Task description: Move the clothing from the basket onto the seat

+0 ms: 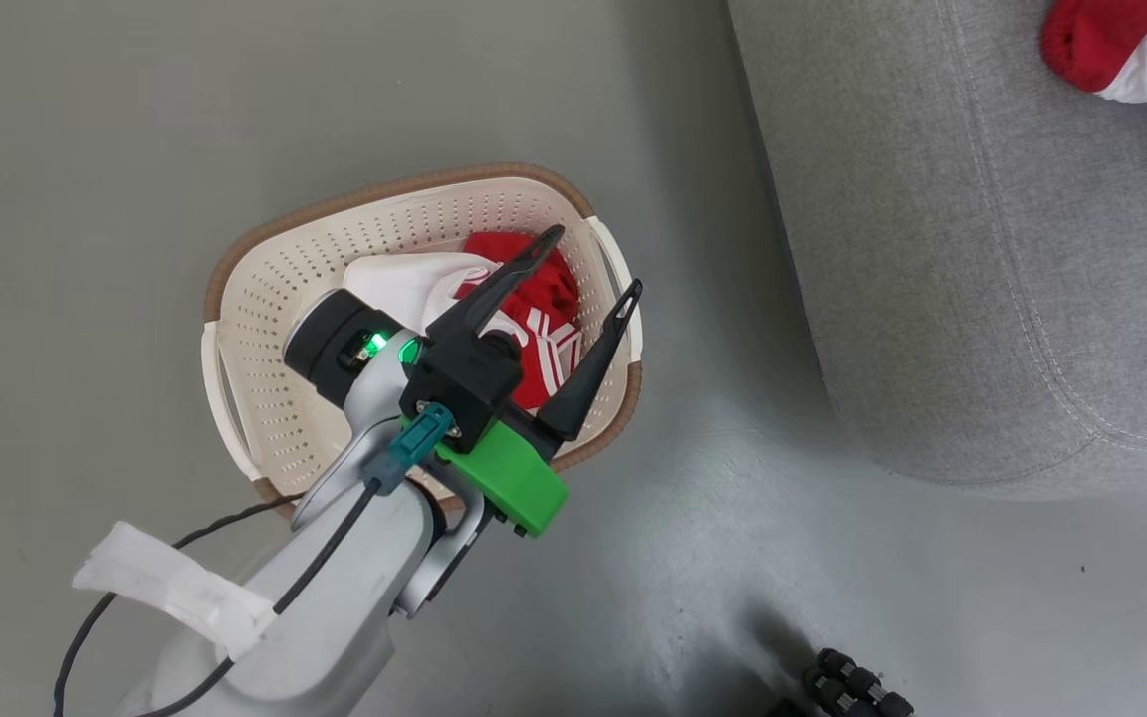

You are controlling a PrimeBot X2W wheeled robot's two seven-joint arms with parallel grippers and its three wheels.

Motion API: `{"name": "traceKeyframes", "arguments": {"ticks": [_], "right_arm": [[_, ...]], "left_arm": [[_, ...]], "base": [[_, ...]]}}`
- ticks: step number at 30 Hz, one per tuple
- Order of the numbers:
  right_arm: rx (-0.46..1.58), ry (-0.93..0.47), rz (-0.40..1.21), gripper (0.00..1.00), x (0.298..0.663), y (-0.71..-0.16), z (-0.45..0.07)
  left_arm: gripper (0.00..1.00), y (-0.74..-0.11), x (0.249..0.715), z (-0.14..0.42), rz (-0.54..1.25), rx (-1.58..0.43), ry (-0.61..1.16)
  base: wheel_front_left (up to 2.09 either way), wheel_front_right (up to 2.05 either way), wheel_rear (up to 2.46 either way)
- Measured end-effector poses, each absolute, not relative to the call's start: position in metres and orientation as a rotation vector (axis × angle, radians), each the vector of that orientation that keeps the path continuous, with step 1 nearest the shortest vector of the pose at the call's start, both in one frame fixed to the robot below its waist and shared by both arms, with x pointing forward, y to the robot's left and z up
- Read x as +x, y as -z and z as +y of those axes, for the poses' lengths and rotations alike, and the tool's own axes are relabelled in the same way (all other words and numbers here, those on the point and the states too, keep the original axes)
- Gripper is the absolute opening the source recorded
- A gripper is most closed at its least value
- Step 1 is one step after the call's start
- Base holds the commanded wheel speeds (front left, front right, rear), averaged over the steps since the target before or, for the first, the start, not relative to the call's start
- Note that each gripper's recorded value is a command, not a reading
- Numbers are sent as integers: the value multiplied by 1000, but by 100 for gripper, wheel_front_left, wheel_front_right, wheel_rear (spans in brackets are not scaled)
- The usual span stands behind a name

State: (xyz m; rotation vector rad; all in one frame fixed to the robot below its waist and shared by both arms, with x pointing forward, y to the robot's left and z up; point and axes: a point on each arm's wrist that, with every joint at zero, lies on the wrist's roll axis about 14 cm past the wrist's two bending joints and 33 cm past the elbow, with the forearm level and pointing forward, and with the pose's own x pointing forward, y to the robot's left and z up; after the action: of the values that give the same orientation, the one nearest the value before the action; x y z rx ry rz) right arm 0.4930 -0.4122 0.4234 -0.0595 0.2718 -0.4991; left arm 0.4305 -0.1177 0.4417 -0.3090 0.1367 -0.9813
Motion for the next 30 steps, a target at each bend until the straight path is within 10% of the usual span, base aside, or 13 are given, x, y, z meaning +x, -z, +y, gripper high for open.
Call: {"name": "traceKeyframes", "arguments": {"ticks": [1, 30], "right_arm": [[-63, 495, 273, 100, 492, -424, -412], [-34, 244, 116, 100, 448, -485, -344]], "left_arm": [[100, -443, 431, -118, 134, -307, 981], [100, -498, 404, -99, 64, -331, 876]], "base": [[0, 0, 0], [0, 0, 0]]}}
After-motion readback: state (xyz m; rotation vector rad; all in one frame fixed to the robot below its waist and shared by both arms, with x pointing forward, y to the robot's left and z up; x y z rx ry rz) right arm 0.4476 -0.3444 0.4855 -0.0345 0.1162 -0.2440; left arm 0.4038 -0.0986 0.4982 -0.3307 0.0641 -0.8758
